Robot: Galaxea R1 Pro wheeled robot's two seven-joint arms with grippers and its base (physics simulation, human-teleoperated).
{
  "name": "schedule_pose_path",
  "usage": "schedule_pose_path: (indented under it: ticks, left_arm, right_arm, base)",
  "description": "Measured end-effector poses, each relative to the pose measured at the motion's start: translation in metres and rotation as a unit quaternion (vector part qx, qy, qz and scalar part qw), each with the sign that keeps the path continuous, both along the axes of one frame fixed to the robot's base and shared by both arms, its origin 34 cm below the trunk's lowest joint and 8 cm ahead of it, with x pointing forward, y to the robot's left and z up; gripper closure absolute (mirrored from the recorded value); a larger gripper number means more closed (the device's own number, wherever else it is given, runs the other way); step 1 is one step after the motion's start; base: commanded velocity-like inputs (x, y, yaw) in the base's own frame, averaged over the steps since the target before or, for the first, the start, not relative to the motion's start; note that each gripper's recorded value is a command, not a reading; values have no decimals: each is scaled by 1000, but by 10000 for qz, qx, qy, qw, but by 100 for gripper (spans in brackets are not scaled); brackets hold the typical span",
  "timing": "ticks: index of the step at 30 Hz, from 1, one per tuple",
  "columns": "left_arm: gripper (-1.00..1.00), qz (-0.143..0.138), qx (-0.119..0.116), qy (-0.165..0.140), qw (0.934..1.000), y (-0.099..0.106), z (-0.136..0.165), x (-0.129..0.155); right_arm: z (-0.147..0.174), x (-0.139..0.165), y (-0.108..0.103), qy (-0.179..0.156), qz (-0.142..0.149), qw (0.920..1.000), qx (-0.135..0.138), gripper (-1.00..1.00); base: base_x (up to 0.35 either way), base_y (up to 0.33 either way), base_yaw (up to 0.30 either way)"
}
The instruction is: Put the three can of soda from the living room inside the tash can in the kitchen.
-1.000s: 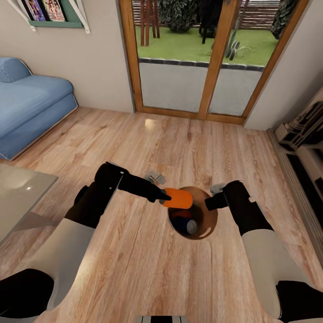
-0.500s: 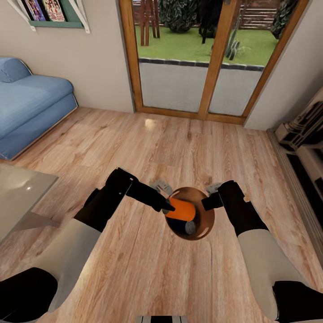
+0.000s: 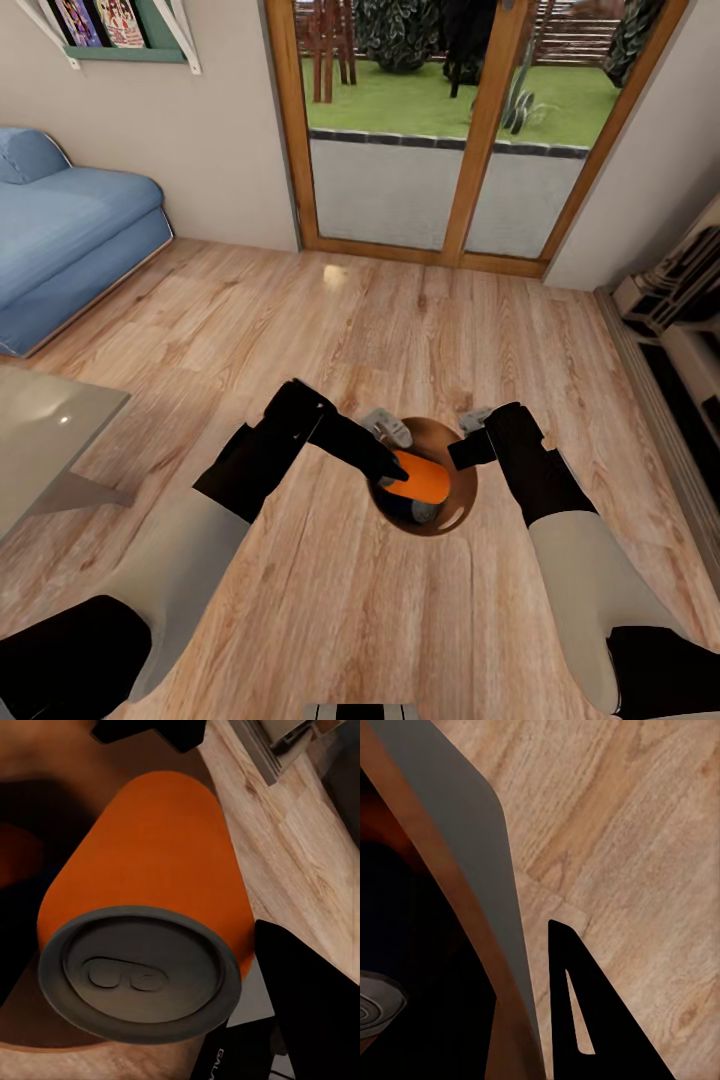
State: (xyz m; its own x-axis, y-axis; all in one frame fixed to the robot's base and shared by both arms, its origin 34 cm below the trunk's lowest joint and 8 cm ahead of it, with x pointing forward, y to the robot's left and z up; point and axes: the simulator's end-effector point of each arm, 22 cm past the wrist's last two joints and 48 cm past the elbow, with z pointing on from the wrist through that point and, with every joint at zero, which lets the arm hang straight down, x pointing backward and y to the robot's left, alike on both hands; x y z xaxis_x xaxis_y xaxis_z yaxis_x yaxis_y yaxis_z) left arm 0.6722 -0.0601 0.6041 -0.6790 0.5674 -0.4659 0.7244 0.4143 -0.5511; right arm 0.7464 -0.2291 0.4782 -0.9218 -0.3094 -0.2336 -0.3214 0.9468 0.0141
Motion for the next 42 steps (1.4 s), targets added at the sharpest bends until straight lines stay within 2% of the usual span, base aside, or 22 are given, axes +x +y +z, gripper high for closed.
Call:
schedule_pose_path:
  ticks: [7, 8, 10, 14, 19, 23, 28, 36, 39, 42]
  left_arm:
    - [100, 28, 63, -44, 10000, -2, -3, 2]
    - [100, 56, 134, -52, 9999, 0, -7, 3]
    - [100, 207, 465, -100, 9987, 10, -27, 9]
    - [100, 309, 633, -101, 9975, 15, -36, 12]
    - [100, 340, 700, -110, 9969, 17, -40, 13]
    - [100, 351, 722, -117, 9967, 17, -41, 13]
    - [100, 328, 835, -111, 9959, 18, -48, 11]
    - [100, 355, 851, -64, 9957, 17, -52, 9]
    - [100, 353, 1006, -78, 9943, 22, -60, 8]
    - [100, 375, 1045, -56, 9938, 23, -64, 7]
  right_arm:
    - [0, 0, 0, 0, 3, 10000, -3, 100]
    - [0, 0, 0, -1, 4, 10000, -2, 100]
    - [0, 1, 5, -23, 48, 10000, -19, 100]
    - [1, -1, 18, 10, 33, 9999, 154, 100]
    - [1, 0, 20, -30, 186, 9998, 8, 100]
    - [2, -1, 32, -9, 244, 9996, 111, 100]
    - [2, -1, 39, -21, 305, 9995, 104, 100]
    - [-1, -3, 38, 8, 344, 9994, 51, 100]
    - [-8, -10, 40, 138, 339, 9993, 79, 100]
    - [-11, -13, 40, 186, 343, 9992, 73, 100]
  base:
    - [0, 0, 0]
    - [0, 0, 0]
    - [0, 0, 0]
    - [0, 0, 0]
    - [0, 0, 0]
    - [0, 0, 0]
    - [0, 0, 0]
    - [0, 0, 0]
    - [0, 0, 0]
    - [0, 0, 0]
